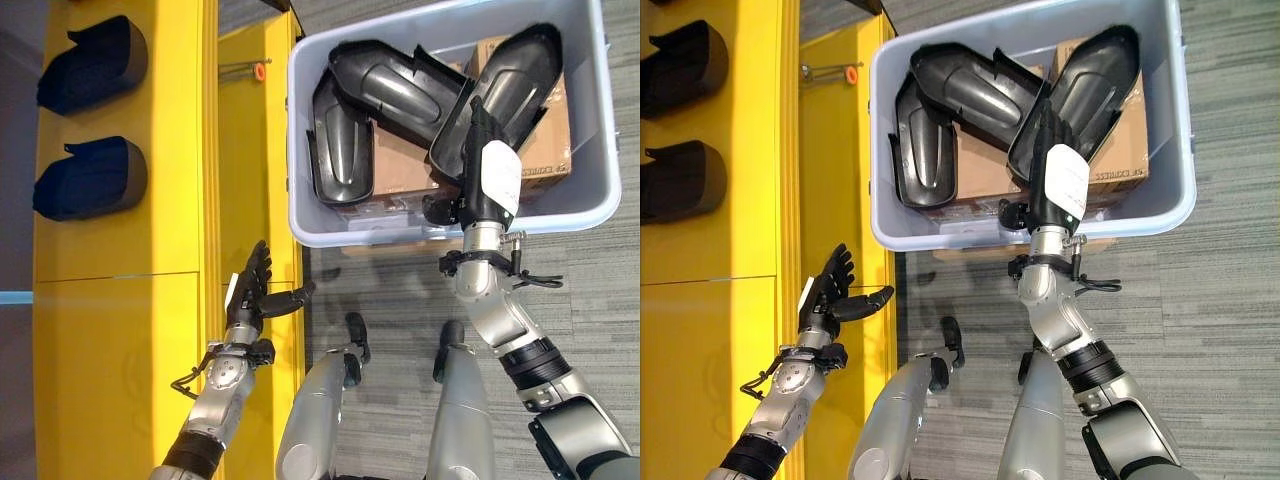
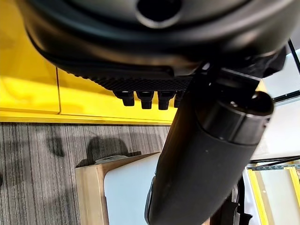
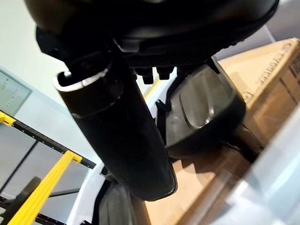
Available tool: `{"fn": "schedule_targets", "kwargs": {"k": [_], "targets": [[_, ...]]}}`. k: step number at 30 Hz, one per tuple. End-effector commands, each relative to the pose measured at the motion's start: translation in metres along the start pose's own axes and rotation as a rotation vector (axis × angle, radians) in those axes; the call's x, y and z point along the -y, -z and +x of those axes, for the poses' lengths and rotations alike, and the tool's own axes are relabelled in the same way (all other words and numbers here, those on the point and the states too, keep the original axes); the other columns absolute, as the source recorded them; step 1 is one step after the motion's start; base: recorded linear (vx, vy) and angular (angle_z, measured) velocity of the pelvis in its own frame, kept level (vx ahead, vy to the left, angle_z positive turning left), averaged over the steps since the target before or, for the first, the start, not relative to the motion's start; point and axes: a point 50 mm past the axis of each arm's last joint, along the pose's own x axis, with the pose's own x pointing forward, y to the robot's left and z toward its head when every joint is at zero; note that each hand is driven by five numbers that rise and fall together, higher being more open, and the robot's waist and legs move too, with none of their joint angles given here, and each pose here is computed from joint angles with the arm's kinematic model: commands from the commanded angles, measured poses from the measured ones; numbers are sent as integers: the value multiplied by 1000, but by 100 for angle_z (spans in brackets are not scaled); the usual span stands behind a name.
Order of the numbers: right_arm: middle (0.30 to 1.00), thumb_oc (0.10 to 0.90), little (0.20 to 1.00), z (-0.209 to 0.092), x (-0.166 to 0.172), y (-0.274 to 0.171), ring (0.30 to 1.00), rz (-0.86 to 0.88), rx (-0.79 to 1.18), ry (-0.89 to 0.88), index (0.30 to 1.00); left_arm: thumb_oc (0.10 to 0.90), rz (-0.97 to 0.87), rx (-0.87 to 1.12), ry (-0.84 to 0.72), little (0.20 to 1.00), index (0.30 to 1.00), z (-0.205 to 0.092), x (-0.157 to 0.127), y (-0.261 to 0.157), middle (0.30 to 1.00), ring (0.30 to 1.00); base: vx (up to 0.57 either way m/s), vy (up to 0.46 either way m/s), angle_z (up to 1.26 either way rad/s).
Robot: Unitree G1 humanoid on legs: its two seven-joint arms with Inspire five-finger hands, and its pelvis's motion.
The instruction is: Move parts from the plastic box to the shelf.
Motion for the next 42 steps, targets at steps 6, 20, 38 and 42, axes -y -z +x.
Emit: {"fn": "schedule_targets", "kwargs": {"k": [6, 20, 38, 42], "targets": [[1000, 900, 1000, 23, 39, -45, 1000, 112, 210, 248, 1000, 900, -21, 197, -11, 1000, 1000, -9, -12, -37, 1000, 1000, 2, -5, 1], [1000, 900, 1000, 30, 50, -25, 1000, 94, 139, 328, 1000, 900, -14, 214, -36, 1000, 1000, -20, -27, -33, 1000, 1000, 9, -12, -2], [300, 400, 300, 57, 62, -2, 300, -69, 50, 236, 300, 900, -7, 253, -7, 1000, 1000, -19, -34, -41, 1000, 1000, -8, -14, -1], [300, 400, 300, 61, 63, 1, 300, -128, 34, 220, 300, 900, -4, 268, -2, 1000, 1000, -19, -34, -45, 1000, 1000, -15, -26, -5]]}}
